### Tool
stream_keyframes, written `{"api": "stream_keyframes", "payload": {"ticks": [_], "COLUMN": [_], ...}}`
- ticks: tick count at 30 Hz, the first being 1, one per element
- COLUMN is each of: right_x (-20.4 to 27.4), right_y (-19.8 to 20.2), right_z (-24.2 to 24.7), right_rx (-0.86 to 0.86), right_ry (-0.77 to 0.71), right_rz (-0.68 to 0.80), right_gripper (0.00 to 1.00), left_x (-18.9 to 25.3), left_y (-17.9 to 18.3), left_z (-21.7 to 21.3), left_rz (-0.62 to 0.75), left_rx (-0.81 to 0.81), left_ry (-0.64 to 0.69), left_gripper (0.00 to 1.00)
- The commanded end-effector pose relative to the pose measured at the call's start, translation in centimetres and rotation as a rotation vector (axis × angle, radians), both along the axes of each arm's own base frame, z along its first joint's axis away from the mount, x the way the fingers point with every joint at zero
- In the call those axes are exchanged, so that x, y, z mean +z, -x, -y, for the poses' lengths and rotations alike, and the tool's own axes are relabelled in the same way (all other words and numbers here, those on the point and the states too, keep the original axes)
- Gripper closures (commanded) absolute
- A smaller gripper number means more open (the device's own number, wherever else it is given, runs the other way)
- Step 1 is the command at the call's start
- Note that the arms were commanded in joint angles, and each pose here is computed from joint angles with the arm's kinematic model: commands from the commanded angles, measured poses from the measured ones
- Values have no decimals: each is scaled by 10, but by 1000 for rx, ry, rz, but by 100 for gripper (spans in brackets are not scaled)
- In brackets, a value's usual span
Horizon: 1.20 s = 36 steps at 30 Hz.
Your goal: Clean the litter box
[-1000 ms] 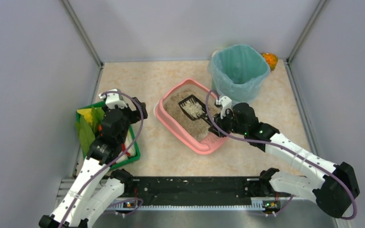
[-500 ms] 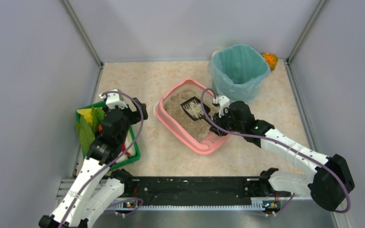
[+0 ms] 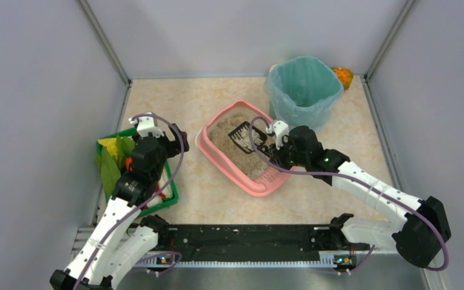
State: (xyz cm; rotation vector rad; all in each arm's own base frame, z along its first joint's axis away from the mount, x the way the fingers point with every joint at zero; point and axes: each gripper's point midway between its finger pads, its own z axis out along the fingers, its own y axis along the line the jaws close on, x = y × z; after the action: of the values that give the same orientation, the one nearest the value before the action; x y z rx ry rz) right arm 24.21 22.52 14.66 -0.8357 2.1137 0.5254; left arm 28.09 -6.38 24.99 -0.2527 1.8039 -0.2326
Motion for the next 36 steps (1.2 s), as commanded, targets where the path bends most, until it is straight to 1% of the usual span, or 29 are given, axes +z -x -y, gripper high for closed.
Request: {"api": "stream_keyframes", "payload": {"ticks": [1,3,4,7,8,9,11,12,13,15,16,17,19,20,21,23,24,25,27,28,29,31,32,34,35,36], "right_x": [33,49,49,36,33,39,54,57,53,32,24,26,40,43,41,29,28,32,39,42,37,17,22,42,46,39], "right_y": [-10,-19,-20,-8,-9,-13,-22,-22,-20,-13,-11,-14,-23,-22,-18,-12,-12,-14,-19,-19,-16,-1,-3,-15,-21,-20], "right_z": [12,4,5,23,29,27,9,2,2,21,31,33,17,7,6,24,29,26,5,-1,2,25,25,11,5,2], "right_rx": [5,-20,-31,-3,-8,-19,-22,-14,-6,2,2,-11,-13,9,23,19,22,20,20,17,6,3,-5,-42,-54,-36], "right_ry": [66,-8,15,203,227,200,92,81,128,292,349,352,261,240,285,426,449,416,263,222,238,330,300,165,125,153], "right_rz": [210,286,290,268,286,328,407,419,406,355,355,391,465,464,438,372,384,423,508,506,455,367,403,523,530,478], "right_gripper": [100,100,100,100,100,100,100,100,100,100,100,100,100,100,100,100,100,100,100,100,100,100,100,100,100,100], "left_x": [24,21,21,23,22,20,17,16,16,18,19,18,15,14,12,13,14,14,14,13,14,15,17,15,15,15], "left_y": [-6,-6,-6,-6,-6,-6,-7,-7,-8,-8,-8,-7,-7,-7,-8,-8,-7,-7,-7,-8,-9,-9,-9,-9,-9,-10], "left_z": [-2,-2,-3,-5,-6,-6,-6,-4,-3,-4,-5,-6,-6,-6,-5,-5,-6,-6,-5,-5,-4,-5,-5,-4,-3,-2], "left_rz": [62,65,64,63,64,62,62,60,56,49,50,51,57,58,53,40,39,41,55,58,59,45,45,48,51,54], "left_rx": [21,23,24,35,39,41,40,36,32,37,41,44,42,40,37,36,40,40,37,33,31,33,35,28,22,19], "left_ry": [25,24,22,14,13,12,13,17,16,11,9,8,8,9,7,3,1,2,4,1,-1,-8,-8,-9,-10,-12], "left_gripper": [2,2,2,2,2,2,2,2,2,2,2,2,2,2,2,2,2,2,2,2,2,2,2,2,2,2]}}
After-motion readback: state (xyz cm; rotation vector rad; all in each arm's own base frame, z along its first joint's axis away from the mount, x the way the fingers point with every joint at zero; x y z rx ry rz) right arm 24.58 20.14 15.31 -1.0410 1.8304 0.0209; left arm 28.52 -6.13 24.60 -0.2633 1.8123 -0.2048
